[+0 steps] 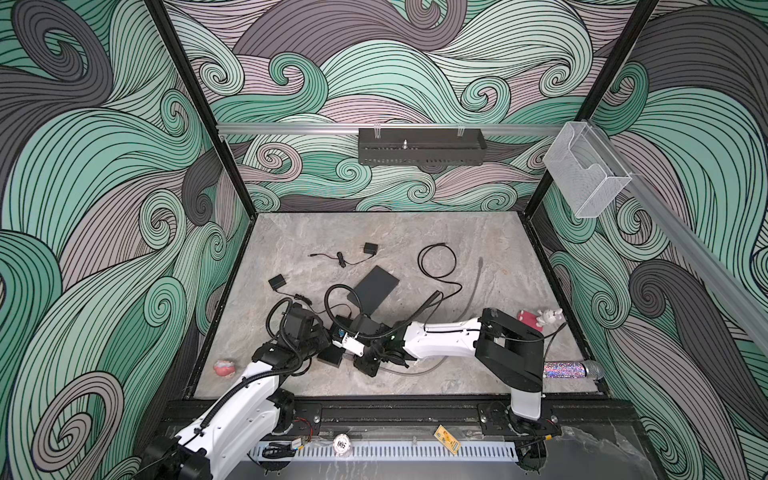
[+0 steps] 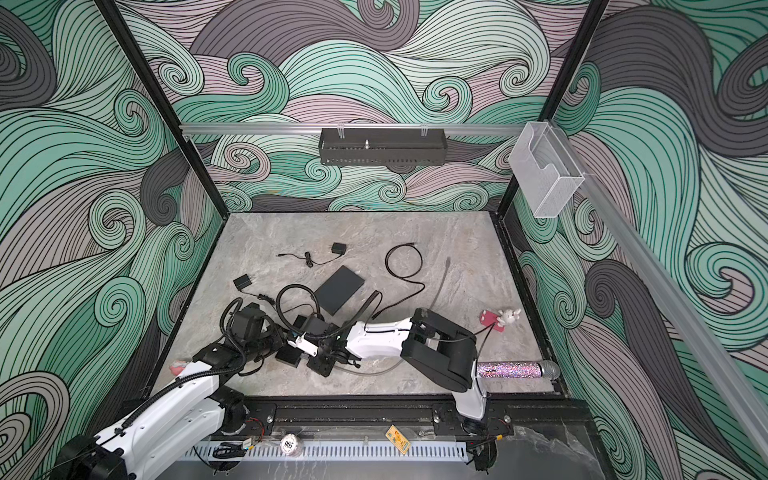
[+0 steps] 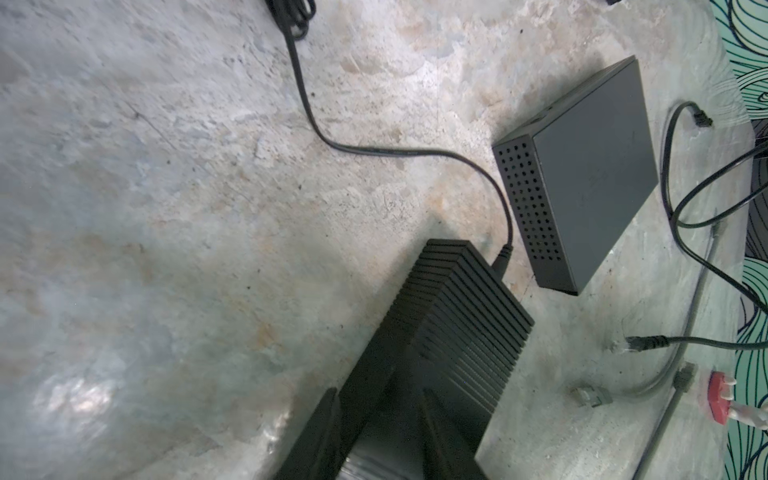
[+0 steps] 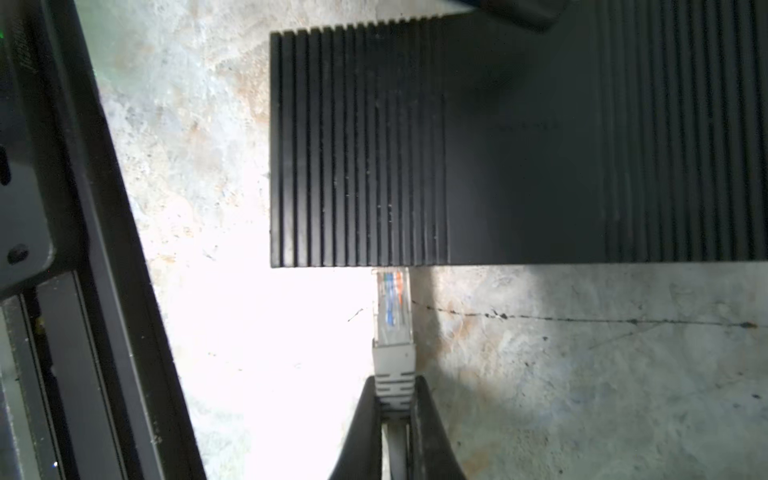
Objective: Insert the plug into the switch port
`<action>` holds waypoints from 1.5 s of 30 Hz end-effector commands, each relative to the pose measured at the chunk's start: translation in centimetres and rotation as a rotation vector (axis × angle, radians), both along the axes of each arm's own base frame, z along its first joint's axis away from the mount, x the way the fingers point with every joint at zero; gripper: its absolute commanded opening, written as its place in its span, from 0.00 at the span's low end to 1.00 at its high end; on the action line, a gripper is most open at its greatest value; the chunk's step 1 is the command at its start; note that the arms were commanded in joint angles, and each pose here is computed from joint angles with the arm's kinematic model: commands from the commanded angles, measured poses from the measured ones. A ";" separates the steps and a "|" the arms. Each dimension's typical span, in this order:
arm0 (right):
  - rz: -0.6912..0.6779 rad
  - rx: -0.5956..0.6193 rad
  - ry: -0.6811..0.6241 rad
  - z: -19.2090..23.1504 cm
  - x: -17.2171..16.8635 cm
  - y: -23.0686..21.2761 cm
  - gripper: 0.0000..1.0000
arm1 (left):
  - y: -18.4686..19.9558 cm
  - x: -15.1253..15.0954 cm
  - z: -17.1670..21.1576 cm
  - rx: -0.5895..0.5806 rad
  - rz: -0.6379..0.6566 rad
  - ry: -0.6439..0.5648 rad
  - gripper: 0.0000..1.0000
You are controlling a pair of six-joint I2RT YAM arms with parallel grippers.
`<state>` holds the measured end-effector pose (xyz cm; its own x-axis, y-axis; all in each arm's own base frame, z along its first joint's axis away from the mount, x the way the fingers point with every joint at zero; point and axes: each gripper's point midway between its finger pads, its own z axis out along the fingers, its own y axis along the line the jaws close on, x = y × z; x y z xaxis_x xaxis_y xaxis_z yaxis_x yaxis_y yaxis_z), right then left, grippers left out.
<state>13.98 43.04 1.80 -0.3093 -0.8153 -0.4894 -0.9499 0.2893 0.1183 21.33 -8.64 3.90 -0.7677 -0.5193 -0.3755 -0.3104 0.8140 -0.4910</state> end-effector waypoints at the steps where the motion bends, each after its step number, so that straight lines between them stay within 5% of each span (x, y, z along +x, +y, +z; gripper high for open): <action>1: 0.008 -0.017 0.004 -0.4 -0.2 0.3 0.00 | -0.1 -0.2 -0.4 -0.025 0.008 0.019 0.34; 32: -0.059 -0.093 0.006 -1.7 0.5 -0.1 0.00 | 0.9 -1.6 -1.4 -0.020 0.060 0.043 0.38; 38: -0.064 -0.092 0.003 -1.7 0.5 -0.3 0.00 | -0.6 -1.5 -1.4 -0.107 0.007 0.030 0.26; 45: -0.064 -0.088 0.003 -1.5 0.5 -0.3 0.00 | -1.9 -1.9 -2.2 -0.165 -0.033 0.075 0.26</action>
